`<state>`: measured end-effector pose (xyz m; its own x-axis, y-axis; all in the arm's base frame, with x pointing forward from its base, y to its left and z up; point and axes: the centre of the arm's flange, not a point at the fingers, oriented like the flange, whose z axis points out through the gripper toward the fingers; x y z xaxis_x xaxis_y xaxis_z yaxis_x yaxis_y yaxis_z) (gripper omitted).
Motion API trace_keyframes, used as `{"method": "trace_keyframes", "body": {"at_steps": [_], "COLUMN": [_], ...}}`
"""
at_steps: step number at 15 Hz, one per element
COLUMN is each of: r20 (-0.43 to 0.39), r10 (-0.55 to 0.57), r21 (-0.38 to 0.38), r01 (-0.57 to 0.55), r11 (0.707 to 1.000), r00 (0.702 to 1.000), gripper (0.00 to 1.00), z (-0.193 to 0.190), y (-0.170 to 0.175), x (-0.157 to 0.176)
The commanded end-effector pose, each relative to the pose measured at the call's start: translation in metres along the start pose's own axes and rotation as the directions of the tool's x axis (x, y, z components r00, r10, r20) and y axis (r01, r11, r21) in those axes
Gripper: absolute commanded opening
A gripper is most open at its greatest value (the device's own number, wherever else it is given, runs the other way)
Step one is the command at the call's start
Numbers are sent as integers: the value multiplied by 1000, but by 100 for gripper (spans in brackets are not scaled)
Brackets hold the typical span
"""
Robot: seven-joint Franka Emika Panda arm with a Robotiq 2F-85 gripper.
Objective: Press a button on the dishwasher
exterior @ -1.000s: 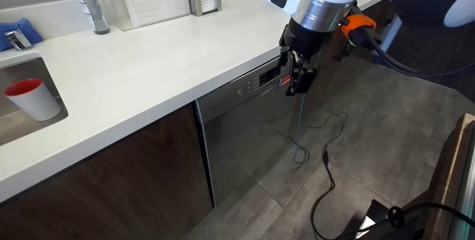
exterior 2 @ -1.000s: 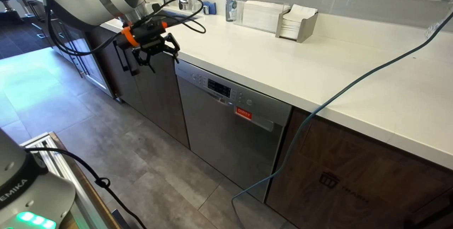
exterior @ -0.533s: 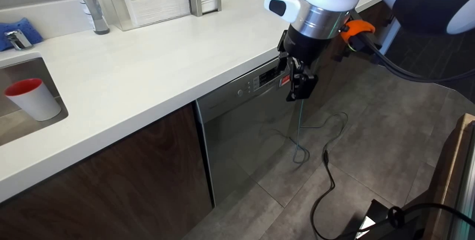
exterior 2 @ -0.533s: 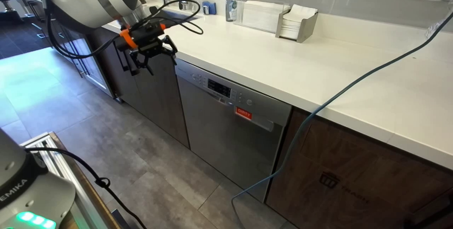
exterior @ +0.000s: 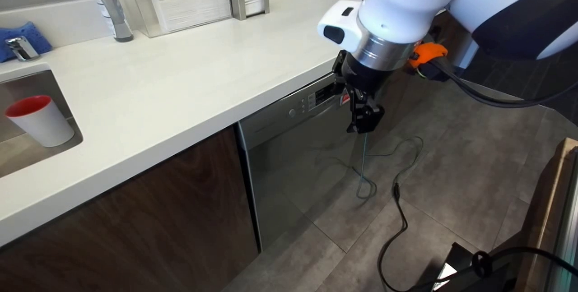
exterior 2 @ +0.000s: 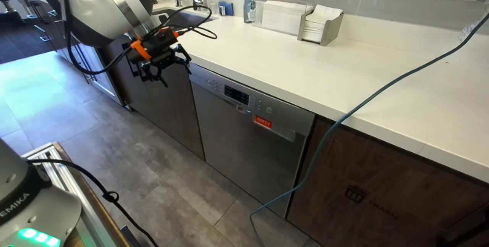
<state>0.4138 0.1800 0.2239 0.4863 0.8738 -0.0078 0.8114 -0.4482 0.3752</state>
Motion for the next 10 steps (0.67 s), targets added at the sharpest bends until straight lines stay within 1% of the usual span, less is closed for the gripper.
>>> {"method": "trace_keyframes", "body": {"at_steps": [1, 2, 3, 7, 10], "r20": [3, 6, 7, 0, 4], "r10": [21, 20, 19, 21, 27], "r21": [-27, -32, -35, -36, -49], "r01": [-21, -20, -18, -21, -27], "r11": [999, 999, 999, 999, 998], "r00": [1000, 1000, 1000, 1000, 1000], "gripper": [100, 75, 74, 44, 24], "z": [24, 28, 33, 50, 66], "y": [7, 11, 13, 19, 21], "x": [3, 6, 9, 24, 34]}}
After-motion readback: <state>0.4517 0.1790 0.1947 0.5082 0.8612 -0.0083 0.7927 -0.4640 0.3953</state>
